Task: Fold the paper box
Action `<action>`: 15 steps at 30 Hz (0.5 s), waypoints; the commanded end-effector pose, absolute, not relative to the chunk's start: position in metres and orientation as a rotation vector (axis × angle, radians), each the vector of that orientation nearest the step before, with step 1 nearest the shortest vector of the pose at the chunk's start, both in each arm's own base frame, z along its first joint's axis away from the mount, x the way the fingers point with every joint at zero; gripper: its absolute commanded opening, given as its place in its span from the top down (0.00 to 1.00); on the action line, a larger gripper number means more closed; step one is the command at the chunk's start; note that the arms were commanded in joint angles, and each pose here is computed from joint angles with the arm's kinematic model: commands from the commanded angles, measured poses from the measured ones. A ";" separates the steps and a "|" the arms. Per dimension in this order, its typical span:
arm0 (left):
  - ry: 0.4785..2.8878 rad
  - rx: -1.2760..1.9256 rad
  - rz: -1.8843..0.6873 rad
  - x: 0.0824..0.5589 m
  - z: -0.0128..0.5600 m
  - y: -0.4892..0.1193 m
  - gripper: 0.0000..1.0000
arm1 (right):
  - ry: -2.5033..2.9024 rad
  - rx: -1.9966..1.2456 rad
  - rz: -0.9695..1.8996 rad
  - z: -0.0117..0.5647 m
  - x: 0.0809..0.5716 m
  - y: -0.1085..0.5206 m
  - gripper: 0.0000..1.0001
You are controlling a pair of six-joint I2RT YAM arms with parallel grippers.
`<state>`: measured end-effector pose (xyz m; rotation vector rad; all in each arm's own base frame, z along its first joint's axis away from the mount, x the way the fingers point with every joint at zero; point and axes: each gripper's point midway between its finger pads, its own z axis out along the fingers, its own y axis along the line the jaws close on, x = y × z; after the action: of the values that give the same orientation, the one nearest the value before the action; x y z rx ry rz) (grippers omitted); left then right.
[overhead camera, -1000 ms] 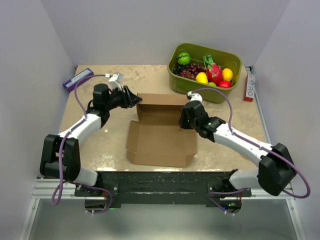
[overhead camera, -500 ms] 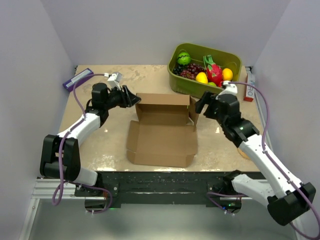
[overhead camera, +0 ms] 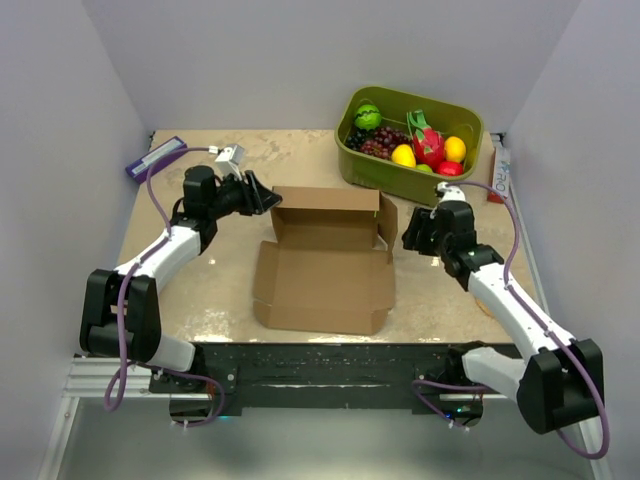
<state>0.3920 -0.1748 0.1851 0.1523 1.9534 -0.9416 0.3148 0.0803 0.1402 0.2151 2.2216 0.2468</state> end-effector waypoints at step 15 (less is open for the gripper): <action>1.976 0.160 -0.911 0.393 0.181 -0.169 0.53 | 2.035 -0.264 0.455 0.134 0.351 0.173 0.20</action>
<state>0.3911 -0.1757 0.1856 0.1583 1.9528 -0.9491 0.3312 0.1634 0.1190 -0.2117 2.1614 0.4697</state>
